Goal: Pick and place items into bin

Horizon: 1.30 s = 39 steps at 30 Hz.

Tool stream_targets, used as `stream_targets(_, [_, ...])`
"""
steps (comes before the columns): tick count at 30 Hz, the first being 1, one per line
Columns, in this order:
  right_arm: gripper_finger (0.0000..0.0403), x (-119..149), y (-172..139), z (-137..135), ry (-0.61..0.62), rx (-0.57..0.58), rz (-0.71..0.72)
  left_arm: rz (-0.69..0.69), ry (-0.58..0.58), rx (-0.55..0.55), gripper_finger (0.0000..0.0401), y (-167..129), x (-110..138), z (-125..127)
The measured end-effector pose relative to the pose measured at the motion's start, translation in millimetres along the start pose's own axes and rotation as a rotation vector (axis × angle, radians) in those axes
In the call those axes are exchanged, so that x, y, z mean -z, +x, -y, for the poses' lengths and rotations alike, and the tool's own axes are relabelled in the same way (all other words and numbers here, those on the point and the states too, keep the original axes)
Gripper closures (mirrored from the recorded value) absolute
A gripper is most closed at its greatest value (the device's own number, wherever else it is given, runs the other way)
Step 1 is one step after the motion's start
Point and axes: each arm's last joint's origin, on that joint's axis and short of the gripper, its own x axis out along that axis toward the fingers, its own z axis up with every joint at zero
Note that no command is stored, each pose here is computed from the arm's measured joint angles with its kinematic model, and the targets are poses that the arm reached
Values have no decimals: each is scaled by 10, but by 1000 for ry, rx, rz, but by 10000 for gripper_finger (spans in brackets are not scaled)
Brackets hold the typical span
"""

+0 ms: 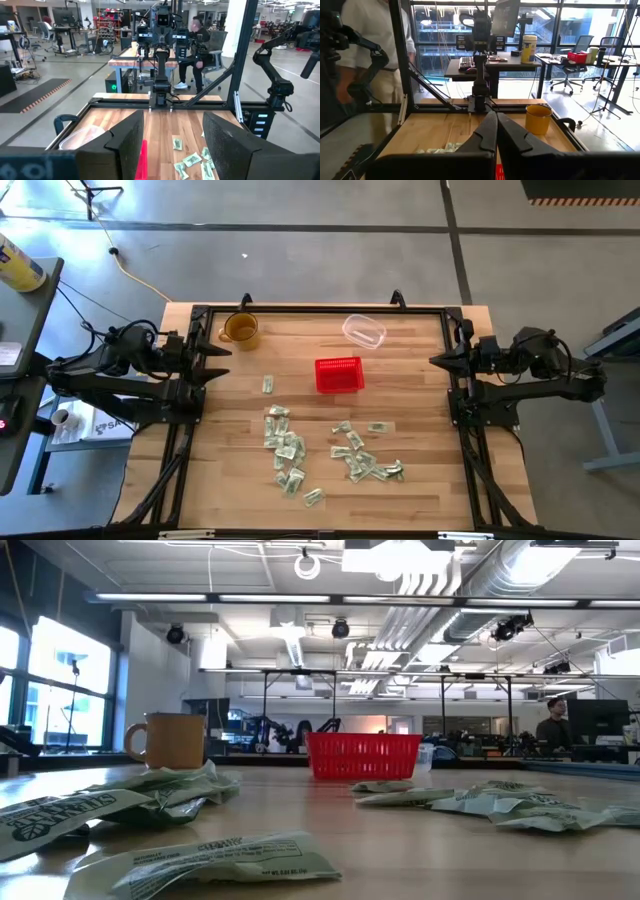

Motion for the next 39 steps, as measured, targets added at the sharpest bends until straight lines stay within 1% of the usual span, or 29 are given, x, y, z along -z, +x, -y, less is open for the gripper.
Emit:
stream_targets(29, [402, -1, -1, 0, 0, 0, 0, 15, -5, 1, 164, 8, -16, 0])
stream_targets(30, [402, 0, 0, 0, 0, 0, 0, 21, -29, 0, 164, 9, -23, 0])
stream_targets(31, [402, 0, 0, 0, 0, -1, 0, 33, -81, 2, 164, 9, -34, 0])
stream_targets(34, [402, -4, -2, 5, 0, 14, 5, 86, -340, 18, 164, 7, -87, 1])
stream_targets(35, [402, -17, -15, 19, -6, 60, 20, 104, -430, 26, 164, 4, -104, 1])
stream_targets(36, [402, -26, -27, 41, -23, 131, 30, 123, -503, 31, 164, 1, -124, 0])
stream_targets(37, [402, -30, -35, 60, -47, 196, 31, 129, -549, 18, 164, 1, -126, -4])
stream_targets(39, [402, -33, -43, 83, -88, 279, 27, 137, -576, -34, 164, 1, -119, -20])
